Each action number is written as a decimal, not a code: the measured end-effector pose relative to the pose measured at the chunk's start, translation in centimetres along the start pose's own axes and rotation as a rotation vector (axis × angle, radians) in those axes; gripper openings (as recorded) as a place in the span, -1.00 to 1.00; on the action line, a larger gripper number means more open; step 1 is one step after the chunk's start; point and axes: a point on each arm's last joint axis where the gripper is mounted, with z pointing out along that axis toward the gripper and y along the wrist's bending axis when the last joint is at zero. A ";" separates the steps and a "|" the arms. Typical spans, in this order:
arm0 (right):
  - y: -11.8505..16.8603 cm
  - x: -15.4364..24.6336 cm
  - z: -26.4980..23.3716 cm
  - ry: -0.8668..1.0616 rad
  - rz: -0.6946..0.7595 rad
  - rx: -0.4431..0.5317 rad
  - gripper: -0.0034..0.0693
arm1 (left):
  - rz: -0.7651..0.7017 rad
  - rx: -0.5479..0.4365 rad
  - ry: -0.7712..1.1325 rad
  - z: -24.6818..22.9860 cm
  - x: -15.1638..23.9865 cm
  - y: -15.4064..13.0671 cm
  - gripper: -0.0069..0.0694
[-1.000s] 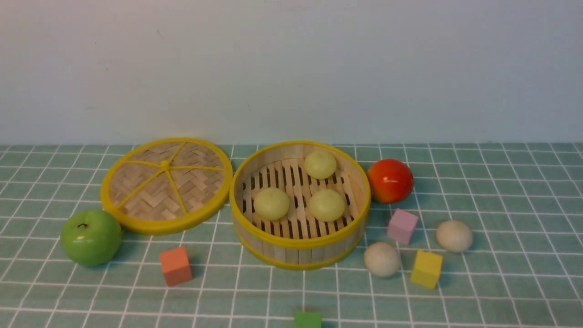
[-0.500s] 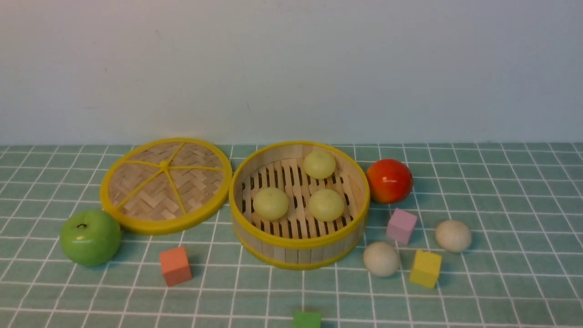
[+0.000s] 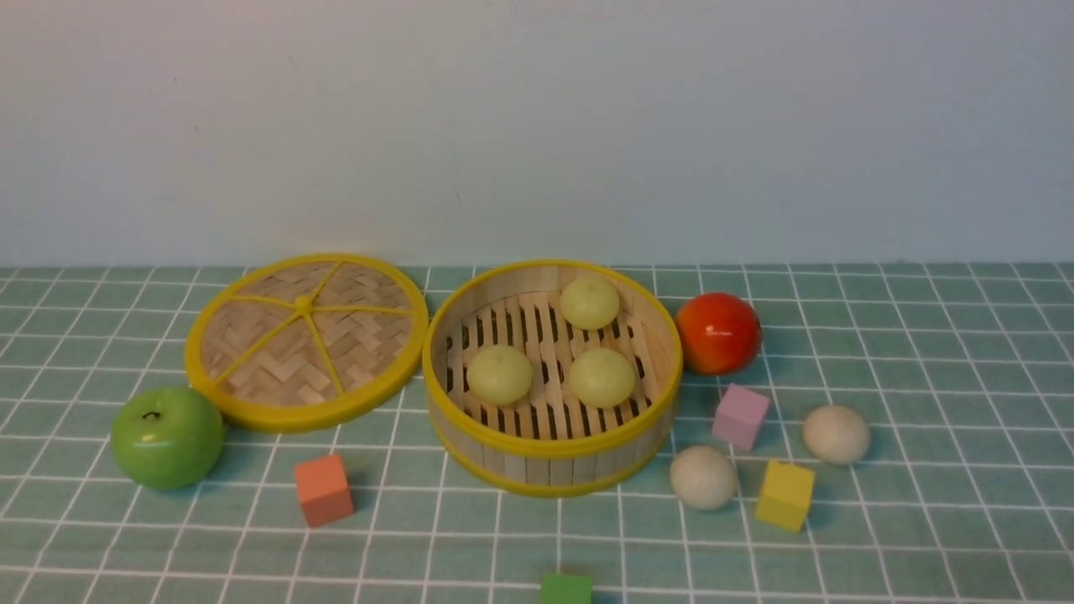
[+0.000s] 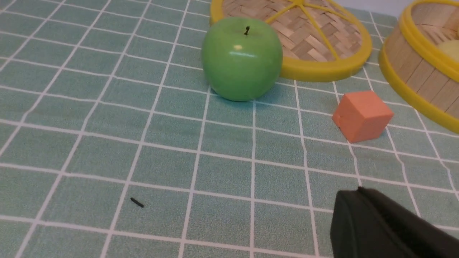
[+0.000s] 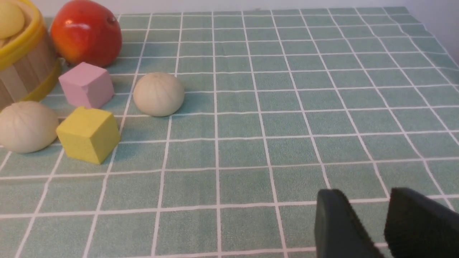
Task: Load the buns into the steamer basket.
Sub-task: Use the right arm to grab a steamed stuffed bun
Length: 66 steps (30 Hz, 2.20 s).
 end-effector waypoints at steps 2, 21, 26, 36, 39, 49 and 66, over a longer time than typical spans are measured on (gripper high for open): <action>0.0 0.0 0.0 0.000 0.000 0.000 -0.25 | -0.001 0.001 0.000 0.0 0.0 0.0 -0.82; 0.1 -0.1 0.0 -0.022 0.018 -0.006 -0.25 | 0.002 0.001 0.000 0.0 0.0 0.0 -0.80; 0.3 -1.6 -0.1 -0.202 0.130 -0.047 -0.25 | 0.002 0.001 0.000 0.0 0.0 0.0 -0.79; 0.3 -3.6 -0.7 -0.424 0.255 -0.091 -0.25 | 0.002 0.001 0.000 0.0 0.0 0.0 -0.76; 0.4 -5.1 -1.5 -0.431 0.312 -0.109 -0.25 | 0.002 0.001 0.000 0.0 0.0 0.0 -0.76; 1.4 -17.5 -0.6 -0.102 0.307 -0.077 -0.25 | 0.002 0.001 0.000 0.0 0.0 0.0 -0.76; 8.0 -14.5 22.9 0.741 0.153 -0.237 -0.25 | 0.002 0.001 0.000 0.0 0.0 0.0 -0.72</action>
